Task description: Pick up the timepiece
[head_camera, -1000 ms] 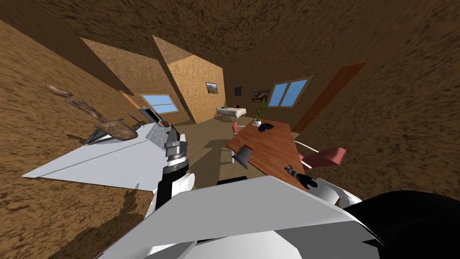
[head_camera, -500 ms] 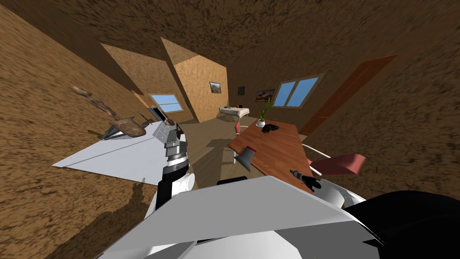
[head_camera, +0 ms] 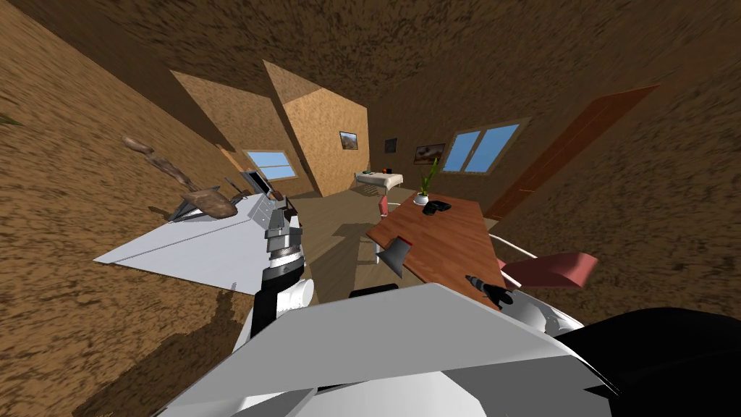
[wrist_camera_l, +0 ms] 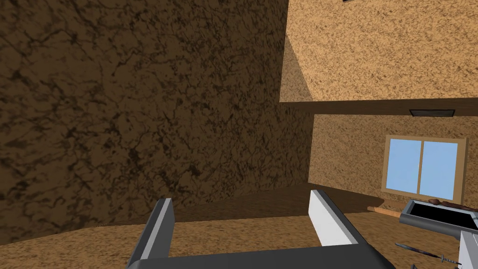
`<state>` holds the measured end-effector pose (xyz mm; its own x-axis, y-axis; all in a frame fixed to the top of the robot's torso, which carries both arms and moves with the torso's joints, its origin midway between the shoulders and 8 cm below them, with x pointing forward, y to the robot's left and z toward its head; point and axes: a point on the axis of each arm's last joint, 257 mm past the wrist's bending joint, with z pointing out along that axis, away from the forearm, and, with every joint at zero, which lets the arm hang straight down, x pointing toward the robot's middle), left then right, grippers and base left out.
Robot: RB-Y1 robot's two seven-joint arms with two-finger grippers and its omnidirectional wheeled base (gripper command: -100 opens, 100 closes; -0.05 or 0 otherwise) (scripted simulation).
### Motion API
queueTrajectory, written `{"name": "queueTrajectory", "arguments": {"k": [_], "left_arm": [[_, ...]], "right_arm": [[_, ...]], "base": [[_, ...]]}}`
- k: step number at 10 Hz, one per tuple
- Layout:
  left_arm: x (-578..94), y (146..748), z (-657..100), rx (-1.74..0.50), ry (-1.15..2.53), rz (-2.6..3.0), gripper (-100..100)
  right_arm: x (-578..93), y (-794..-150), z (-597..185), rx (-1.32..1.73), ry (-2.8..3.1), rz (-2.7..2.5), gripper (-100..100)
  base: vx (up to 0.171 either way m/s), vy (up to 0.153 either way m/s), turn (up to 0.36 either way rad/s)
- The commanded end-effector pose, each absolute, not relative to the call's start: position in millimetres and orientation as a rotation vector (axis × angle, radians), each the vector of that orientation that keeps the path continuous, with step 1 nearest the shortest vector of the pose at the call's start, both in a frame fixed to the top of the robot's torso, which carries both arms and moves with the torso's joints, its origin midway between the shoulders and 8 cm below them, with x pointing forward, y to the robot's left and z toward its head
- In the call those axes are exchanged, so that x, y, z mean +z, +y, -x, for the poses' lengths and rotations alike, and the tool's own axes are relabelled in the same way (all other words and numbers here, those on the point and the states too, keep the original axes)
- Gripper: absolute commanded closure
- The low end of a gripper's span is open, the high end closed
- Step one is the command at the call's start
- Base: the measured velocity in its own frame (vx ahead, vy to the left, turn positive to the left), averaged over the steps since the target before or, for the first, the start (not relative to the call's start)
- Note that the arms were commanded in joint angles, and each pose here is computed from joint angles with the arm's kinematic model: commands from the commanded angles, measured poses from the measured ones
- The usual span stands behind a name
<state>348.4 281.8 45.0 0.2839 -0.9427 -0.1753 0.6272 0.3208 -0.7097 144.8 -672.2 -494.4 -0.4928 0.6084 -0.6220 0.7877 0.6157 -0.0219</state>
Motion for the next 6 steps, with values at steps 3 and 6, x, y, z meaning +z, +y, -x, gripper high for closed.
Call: {"name": "queueTrajectory", "arguments": {"k": [3,6], "left_arm": [[45.0,281.8,-348.4,-1.132,0.649,0.578,0],[45.0,281.8,-348.4,-1.132,0.649,0.578,0]], "right_arm": [[-494.7,-672.2,-144.8,-0.41,2.266,-1.094,100],[-494.8,-670.8,-146.9,-0.4,2.259,-1.102,100]], "base": [[0.0,-0.011,0.004],[0.001,0.0,-0.005]]}}
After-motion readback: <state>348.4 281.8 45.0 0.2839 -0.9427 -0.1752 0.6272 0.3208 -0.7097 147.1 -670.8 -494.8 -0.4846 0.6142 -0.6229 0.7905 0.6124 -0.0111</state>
